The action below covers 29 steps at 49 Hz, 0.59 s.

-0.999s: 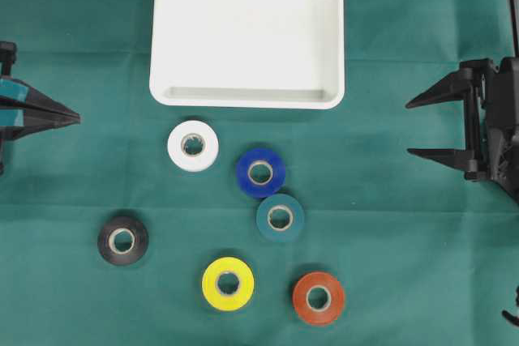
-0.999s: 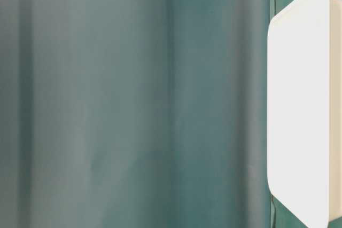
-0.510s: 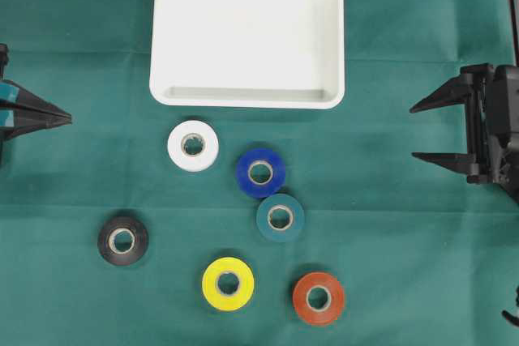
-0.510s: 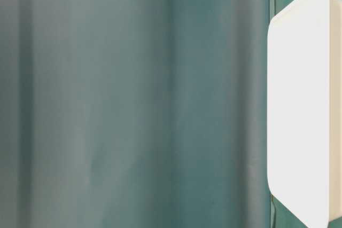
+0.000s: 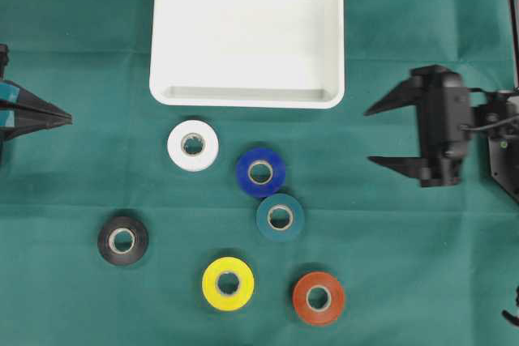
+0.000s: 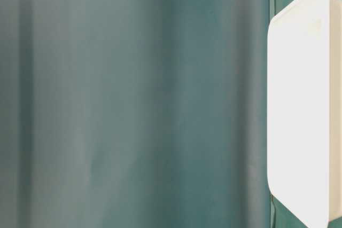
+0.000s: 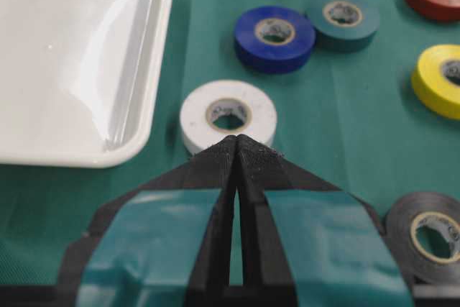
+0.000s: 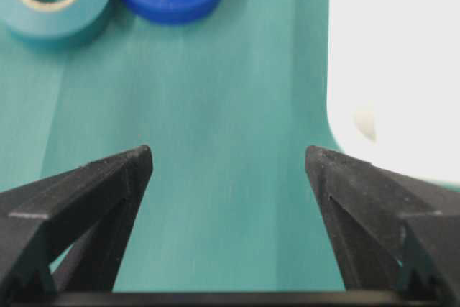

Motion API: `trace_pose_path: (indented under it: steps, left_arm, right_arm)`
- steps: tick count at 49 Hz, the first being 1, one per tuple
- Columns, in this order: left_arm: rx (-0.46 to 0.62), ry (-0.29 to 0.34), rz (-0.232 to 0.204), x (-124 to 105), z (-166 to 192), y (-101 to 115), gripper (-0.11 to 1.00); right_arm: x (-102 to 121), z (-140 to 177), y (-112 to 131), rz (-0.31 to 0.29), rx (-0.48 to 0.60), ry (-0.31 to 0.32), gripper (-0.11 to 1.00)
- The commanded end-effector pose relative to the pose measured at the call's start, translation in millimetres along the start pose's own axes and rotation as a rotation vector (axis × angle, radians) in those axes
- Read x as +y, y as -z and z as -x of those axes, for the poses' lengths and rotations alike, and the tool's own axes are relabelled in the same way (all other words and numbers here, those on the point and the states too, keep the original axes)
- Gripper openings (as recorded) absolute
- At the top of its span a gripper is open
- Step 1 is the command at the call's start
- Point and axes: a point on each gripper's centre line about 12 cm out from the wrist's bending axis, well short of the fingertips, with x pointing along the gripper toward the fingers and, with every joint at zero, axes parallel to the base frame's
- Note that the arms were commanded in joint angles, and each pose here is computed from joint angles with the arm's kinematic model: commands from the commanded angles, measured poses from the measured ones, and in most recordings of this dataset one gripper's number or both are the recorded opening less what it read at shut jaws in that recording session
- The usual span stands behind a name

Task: Put the tape into the white case with the right arm.
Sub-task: 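Move the right gripper over the white tape roll and lower it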

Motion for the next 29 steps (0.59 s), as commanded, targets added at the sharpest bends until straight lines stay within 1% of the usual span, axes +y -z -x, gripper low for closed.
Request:
trace_pose_path:
  steps: [1, 16, 29]
  left_arm:
    - [-0.003, -0.002, -0.001, 0.2, -1.2, -3.0, 0.0]
    - [0.001, -0.002, -0.003, 0.3, -0.4, 1.1, 0.0]
    - [0.006, -0.018, -0.001, 3.1, 1.2, 7.4, 0.0]
  right_arm:
    - [2.0, -14.5, -21.6, 0.005, -0.039, -0.007, 0.71]
    - [4.8, -74.3, -46.2, 0.002, -0.001, -0.012, 0.71]
    - [10.2, -126.7, -73.8, 0.009, 0.009, -0.019, 0.71]
